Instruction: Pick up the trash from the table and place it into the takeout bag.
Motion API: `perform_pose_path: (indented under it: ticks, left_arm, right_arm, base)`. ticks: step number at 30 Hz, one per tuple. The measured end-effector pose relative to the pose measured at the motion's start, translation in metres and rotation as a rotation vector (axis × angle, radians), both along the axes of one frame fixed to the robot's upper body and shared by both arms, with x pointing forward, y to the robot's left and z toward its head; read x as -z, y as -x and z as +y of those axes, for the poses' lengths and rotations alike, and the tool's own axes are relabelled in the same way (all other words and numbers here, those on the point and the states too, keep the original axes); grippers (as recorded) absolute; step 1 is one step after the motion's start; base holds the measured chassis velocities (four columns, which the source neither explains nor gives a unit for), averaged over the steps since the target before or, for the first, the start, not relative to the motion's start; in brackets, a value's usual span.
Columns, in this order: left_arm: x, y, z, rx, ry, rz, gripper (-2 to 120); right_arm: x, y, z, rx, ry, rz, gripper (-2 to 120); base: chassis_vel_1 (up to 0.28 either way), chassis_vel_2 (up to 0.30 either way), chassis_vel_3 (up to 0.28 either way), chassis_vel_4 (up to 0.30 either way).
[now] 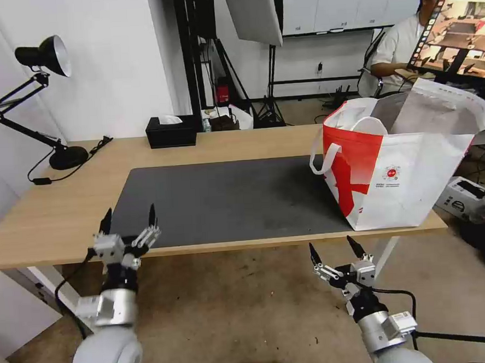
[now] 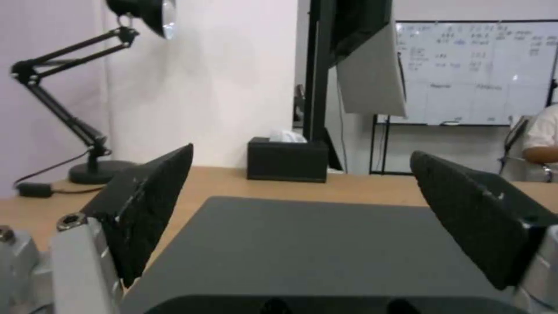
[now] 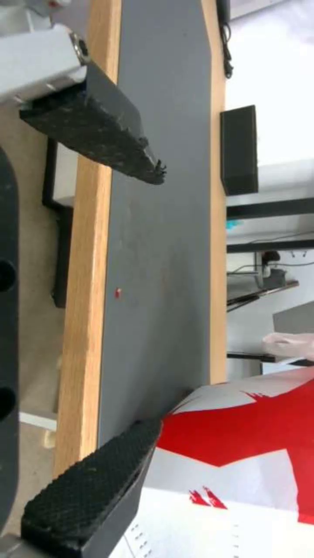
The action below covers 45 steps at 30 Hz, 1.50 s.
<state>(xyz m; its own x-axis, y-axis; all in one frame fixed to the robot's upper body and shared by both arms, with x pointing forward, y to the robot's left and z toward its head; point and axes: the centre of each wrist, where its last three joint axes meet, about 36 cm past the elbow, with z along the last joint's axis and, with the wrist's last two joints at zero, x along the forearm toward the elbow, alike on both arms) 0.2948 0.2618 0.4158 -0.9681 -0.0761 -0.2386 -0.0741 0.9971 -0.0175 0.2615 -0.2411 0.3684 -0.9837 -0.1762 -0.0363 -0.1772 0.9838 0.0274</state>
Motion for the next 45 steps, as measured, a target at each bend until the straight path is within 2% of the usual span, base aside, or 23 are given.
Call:
perform_pose_path:
  ticks: [6,13,20,33,45]
  left_arm:
    - [0.008,0.016,-0.002,-0.046,0.004,0.006,100]
    - [0.020,0.045,-0.004,-0.052,-0.005,0.044,100]
    - [0.025,0.060,-0.003,-0.051,-0.021,0.083,100]
    - [0.029,0.069,0.001,-0.005,-0.002,0.120,100]
    - [0.033,0.073,0.006,0.027,-0.022,0.151,100]
  right_arm:
    - [0.000,0.000,0.000,0.000,0.000,0.000,100]
    - [0.000,0.000,0.000,0.000,0.000,0.000,100]
    - [0.000,0.000,0.000,0.000,0.000,0.000,100]
    - [0.000,0.000,0.000,0.000,0.000,0.000,100]
    - [0.000,0.000,0.000,0.000,0.000,0.000,100]
  base:
    - [0.000,0.000,0.000,0.000]
    - [0.000,0.000,0.000,0.000]
    - [0.000,0.000,0.000,0.000]
    - [0.000,0.000,0.000,0.000]
    - [0.000,0.000,0.000,0.000]
